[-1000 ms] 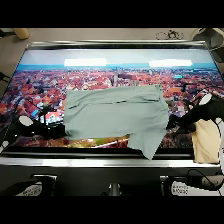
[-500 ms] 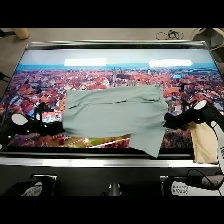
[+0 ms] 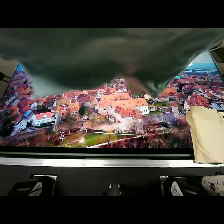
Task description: Fold the shirts.
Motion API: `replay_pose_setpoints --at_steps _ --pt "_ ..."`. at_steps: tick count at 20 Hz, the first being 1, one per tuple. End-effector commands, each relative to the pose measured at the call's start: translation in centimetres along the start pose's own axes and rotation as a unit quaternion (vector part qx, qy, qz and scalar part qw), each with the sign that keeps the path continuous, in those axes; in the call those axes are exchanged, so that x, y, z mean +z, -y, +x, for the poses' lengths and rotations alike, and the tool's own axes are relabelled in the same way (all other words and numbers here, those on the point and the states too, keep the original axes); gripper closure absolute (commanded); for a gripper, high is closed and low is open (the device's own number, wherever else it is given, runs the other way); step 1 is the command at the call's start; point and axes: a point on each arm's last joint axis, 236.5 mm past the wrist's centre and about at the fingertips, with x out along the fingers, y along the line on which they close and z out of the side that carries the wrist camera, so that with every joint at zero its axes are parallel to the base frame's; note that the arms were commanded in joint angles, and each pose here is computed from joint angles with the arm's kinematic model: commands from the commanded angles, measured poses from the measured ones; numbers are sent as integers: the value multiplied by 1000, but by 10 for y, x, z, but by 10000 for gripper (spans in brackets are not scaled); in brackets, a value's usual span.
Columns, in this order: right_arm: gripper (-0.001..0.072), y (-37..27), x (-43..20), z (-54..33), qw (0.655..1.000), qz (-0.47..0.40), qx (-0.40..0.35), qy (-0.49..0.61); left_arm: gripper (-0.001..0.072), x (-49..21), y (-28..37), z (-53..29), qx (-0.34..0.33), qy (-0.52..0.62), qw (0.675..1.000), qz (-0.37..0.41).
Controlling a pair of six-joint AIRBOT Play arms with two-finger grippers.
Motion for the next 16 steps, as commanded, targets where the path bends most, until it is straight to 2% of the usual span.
replay_pose_setpoints --at_steps 1,3,8,11,12,14,16 --pt "690 -17 70 -116 992 -30 -48 113 684 77 37 -80 -1 79 996 38" --pt "689 -17 53 -115 995 -28 -49 78 684 54 15 -76 41 29 998 40" --pt "689 -6 22 -79 999 -19 -45 7 684 9 -26 -49 99 -65 991 61" --pt "690 4 -53 -15 989 17 -17 -144 684 -83 -62 -6 115 -229 966 36" --pt "690 8 -96 7 974 34 -2 -225 684 -127 -76 11 117 -292 949 21" --pt "690 13 -195 46 913 84 33 -399 684 -223 -103 37 121 -404 907 -12" --pt "691 22 -282 80 852 115 38 -509 684 -330 -124 45 125 -504 854 -45"
